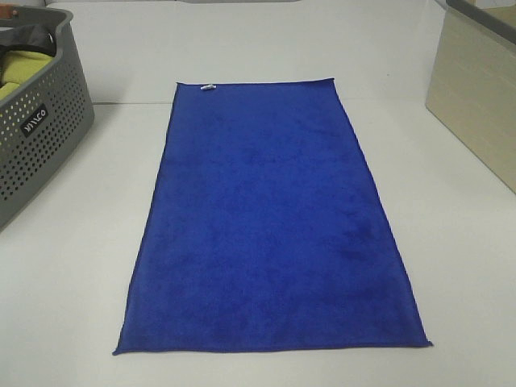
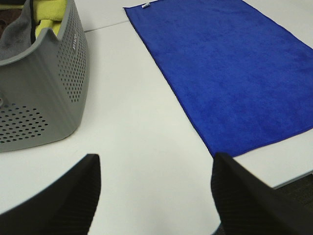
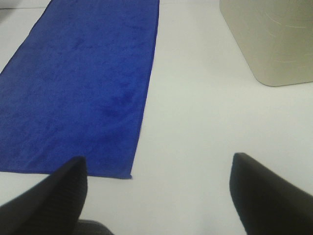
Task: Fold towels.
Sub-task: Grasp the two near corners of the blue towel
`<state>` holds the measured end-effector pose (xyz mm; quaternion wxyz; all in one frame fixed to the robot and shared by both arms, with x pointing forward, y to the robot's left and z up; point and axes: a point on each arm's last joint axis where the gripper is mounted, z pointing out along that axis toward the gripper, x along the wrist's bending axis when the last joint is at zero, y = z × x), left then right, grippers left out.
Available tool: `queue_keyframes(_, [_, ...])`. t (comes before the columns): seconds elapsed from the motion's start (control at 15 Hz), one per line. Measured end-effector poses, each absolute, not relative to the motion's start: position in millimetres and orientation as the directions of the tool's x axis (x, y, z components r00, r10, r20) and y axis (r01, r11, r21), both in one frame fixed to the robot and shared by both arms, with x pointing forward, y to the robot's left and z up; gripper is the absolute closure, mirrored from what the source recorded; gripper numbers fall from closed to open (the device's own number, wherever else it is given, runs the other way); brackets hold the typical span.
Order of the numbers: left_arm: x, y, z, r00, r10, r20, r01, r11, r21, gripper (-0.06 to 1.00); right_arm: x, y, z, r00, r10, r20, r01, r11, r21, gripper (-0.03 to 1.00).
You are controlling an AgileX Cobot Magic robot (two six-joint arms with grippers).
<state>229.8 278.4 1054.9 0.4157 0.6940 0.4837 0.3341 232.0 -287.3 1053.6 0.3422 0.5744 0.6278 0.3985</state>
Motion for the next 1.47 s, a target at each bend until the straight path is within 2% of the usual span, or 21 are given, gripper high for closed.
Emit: queue_keyframes(1.47, [229.8, 278.4, 1054.9, 0.309, 0.949, 0.061, 0.394, -0.186, 0.900, 0.32, 232.0, -287.3, 1053.6, -0.106, 0.994, 0.028, 0.448, 0.023, 0.894, 0.21])
